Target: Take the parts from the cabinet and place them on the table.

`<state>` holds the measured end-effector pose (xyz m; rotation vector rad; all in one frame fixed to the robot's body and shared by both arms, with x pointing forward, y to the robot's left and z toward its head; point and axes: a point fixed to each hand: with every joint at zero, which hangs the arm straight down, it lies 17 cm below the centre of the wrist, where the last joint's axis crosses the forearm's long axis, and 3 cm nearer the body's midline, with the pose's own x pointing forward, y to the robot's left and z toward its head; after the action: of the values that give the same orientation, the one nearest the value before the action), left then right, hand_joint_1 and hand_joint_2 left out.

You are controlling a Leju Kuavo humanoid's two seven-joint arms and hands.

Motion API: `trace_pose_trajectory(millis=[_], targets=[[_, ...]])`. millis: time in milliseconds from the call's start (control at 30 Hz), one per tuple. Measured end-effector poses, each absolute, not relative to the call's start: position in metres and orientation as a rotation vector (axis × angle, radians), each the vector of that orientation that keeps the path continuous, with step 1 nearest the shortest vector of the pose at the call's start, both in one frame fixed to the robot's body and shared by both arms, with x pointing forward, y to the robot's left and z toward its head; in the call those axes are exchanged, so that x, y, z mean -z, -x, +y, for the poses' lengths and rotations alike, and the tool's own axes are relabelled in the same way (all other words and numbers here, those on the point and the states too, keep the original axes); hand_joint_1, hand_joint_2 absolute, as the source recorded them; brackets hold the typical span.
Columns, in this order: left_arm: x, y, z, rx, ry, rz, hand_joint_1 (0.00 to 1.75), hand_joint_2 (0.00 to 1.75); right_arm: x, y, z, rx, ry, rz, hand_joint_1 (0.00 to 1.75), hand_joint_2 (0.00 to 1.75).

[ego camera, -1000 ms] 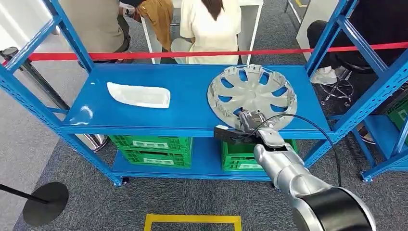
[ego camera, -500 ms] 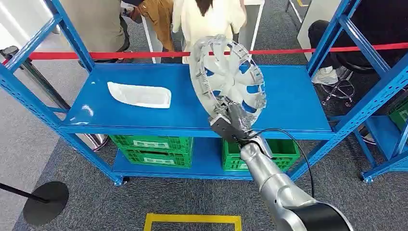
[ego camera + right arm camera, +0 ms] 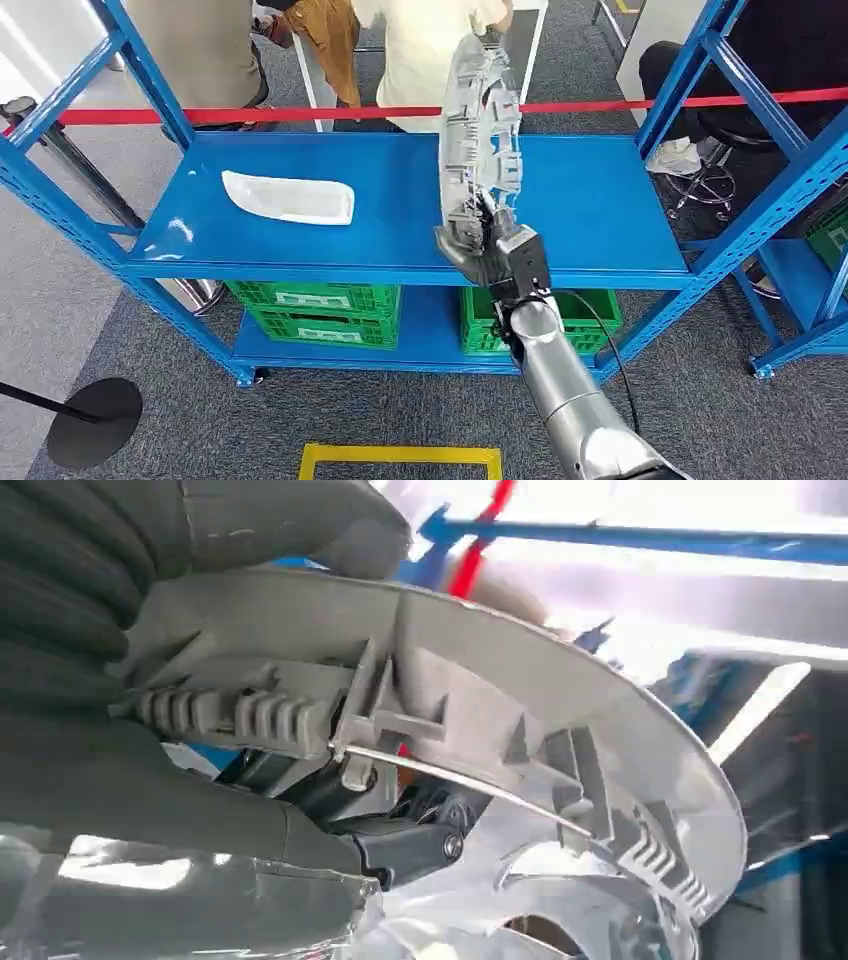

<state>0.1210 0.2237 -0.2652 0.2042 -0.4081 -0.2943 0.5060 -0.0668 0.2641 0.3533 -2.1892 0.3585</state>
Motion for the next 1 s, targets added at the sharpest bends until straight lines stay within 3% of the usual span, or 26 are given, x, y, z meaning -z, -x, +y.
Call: trace_pose_trajectory(millis=[333,367,700,1000], targets=[[0.266,-0.117,0.222,0.225,-0.164,-0.405,0.00,0.00,-0.336,-0.400,-0.086,-0.131,-1.029,-2.262,1.75,1.75],[0.266,-0.118,0.221,0.221,-0.158,-0.411,0.00,1.75,-0.343,-0.390,-0.088,-0.133,-1.071,-2.273,1.75,1.75],[0.264,-0.121,0.216,0.207,-0.133,-0.434,0.00,1.75,-0.393,-0.318,-0.093,-0.300,-1.101,-2.479,1.75,1.75],[0.263,-0.123,0.213,0.204,-0.115,-0.440,0.00,1.75,-0.414,-0.298,-0.091,-0.390,-1.040,-2.575,1.75,1.75]])
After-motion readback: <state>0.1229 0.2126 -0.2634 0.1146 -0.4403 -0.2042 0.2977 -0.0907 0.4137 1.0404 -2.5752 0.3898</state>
